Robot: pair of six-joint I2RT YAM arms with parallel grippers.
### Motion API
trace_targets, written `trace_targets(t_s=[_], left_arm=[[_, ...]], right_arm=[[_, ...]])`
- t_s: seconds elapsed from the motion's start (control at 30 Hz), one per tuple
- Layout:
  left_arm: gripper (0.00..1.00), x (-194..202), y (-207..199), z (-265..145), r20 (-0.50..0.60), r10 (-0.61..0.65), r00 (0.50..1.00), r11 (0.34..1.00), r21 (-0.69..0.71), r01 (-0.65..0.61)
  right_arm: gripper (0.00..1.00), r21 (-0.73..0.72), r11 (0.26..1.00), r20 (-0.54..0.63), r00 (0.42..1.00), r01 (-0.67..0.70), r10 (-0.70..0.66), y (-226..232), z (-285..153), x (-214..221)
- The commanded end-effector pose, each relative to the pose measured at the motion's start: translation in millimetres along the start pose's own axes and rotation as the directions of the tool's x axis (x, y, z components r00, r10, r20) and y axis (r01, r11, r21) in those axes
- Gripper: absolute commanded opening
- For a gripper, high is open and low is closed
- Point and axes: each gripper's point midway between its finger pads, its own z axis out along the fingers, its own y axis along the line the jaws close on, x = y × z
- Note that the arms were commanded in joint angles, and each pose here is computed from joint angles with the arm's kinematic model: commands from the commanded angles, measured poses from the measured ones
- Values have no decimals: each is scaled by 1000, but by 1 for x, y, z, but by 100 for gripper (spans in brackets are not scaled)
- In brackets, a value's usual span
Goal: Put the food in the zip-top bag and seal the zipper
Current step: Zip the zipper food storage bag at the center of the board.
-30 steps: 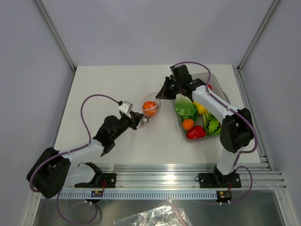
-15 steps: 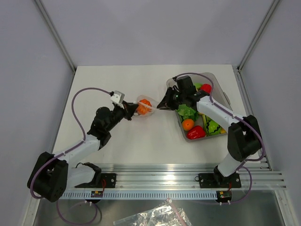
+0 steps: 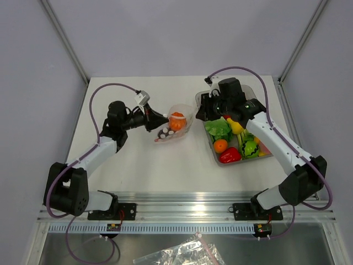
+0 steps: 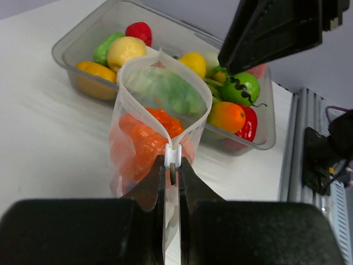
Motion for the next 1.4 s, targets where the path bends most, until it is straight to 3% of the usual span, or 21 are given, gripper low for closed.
trace_targets(t_s=[0.0,0.07,0.27,0.3,0.47,0.77,1.03,1.37], left_arm=[[0,-3,-24,-4,-72,50,996,986,165,-37],[0,1,-27,-4,-93,77,993,978,201,-56],[0,4,-28,-5,-99,115,988,970,228,-90],[0,2,-28,-5,-104,129,986,969,226,-103],[0,1,-27,-5,-140,142,980,966,235,-106],[0,8,-32,-9,-171,143,975,960,264,-94],[0,8,-33,-10,-175,147,974,958,271,-96],[0,7,-34,-11,-174,146,974,958,271,-95]], right_arm=[[36,-51,954,83,953,295,-290,16,-32,-28],[35,-96,911,158,910,401,-383,29,-41,-40],[48,-191,709,388,715,679,-581,72,-70,-62],[48,-263,594,433,643,760,-632,89,-69,-60],[46,-363,505,399,621,783,-675,106,-40,-48],[48,-393,274,518,458,878,-723,129,-6,-16],[53,-520,230,467,499,823,-730,131,10,3],[47,-576,256,435,555,777,-709,135,33,9]])
